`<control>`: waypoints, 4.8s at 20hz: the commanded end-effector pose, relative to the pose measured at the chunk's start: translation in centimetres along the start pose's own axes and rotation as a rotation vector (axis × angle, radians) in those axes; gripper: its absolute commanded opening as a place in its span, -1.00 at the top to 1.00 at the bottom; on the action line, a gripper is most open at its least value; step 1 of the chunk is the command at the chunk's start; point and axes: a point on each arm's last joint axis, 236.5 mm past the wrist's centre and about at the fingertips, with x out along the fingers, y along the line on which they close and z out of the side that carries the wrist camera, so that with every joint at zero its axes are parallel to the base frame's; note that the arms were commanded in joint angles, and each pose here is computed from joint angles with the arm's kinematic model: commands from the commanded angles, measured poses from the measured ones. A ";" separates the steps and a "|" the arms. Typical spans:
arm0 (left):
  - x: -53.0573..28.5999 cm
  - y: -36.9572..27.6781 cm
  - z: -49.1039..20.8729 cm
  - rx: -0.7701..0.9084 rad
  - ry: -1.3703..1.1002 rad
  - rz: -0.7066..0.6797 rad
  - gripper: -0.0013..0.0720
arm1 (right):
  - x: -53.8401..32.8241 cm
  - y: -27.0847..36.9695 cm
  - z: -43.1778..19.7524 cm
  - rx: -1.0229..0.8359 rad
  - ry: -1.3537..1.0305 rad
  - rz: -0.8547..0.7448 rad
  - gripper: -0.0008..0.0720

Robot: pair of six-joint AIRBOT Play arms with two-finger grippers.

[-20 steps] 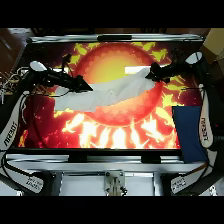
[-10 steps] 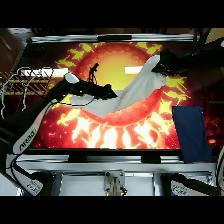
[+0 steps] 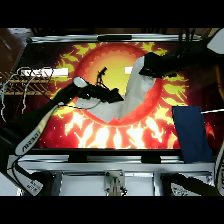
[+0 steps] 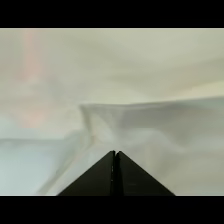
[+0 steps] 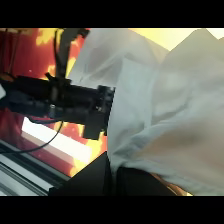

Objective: Fold the shirts.

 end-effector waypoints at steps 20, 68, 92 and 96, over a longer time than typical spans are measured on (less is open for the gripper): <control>-39.2 10.2 5.0 -0.088 -0.478 0.486 0.87 | 18.7 -2.1 -1.4 0.157 0.146 0.056 -0.70; -39.0 10.1 4.7 -0.036 -0.447 0.489 0.87 | -24.7 -31.9 -14.3 0.913 -0.146 -0.770 0.86; -34.8 12.7 2.2 0.094 -0.186 0.844 0.87 | -22.3 -26.0 -1.0 0.384 -0.587 -0.753 -0.49; -31.7 13.1 -0.3 0.087 -0.023 1.011 0.80 | -4.6 -18.0 -1.3 0.120 -0.185 -0.596 -0.49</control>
